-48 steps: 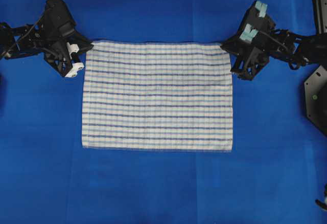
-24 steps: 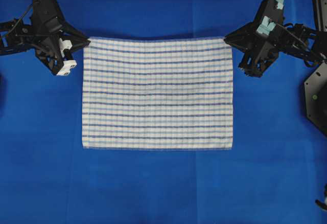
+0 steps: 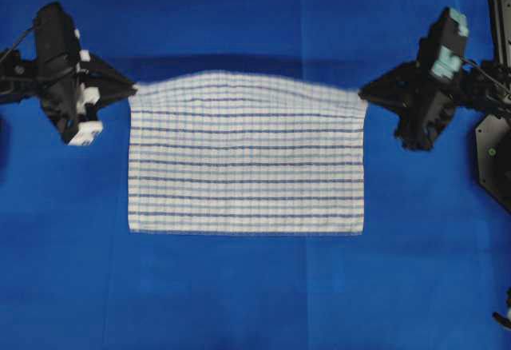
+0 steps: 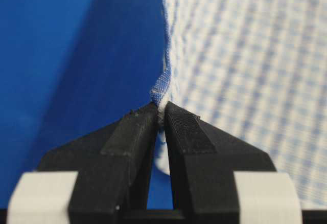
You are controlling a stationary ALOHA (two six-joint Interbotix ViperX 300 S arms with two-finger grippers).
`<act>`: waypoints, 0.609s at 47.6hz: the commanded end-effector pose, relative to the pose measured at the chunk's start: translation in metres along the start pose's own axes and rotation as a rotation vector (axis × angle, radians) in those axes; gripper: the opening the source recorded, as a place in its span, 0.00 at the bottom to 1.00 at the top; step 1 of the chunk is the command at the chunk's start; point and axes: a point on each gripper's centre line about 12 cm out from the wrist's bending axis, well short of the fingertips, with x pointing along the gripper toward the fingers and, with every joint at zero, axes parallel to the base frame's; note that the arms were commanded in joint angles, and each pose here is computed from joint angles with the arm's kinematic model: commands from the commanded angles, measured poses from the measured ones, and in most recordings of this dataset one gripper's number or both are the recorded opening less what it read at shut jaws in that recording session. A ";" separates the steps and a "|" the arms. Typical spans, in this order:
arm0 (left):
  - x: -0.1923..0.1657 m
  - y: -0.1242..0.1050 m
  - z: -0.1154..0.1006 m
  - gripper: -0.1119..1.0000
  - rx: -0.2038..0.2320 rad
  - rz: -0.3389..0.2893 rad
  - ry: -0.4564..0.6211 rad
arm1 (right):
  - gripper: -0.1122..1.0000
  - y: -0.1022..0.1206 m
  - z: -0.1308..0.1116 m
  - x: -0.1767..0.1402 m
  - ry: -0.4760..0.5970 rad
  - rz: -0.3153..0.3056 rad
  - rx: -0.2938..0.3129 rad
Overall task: Fold the blue towel.
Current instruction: 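Pull both top corners down toward the bottom edge, folding in half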
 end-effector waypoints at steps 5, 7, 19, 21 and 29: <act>-0.010 -0.023 0.000 0.14 -0.017 -0.088 -0.033 | 0.36 0.024 -0.002 -0.011 -0.018 0.099 0.018; -0.013 -0.029 -0.003 0.14 -0.019 -0.110 -0.030 | 0.36 0.030 -0.005 -0.012 -0.007 0.122 0.025; -0.023 -0.067 -0.009 0.14 -0.032 -0.264 -0.048 | 0.36 0.056 -0.021 -0.014 0.045 0.212 0.036; -0.024 -0.073 -0.010 0.14 -0.032 -0.284 -0.043 | 0.36 0.060 -0.023 -0.015 0.050 0.226 0.040; -0.023 -0.090 -0.015 0.14 -0.017 -0.338 -0.015 | 0.36 0.075 -0.037 -0.013 0.078 0.263 0.050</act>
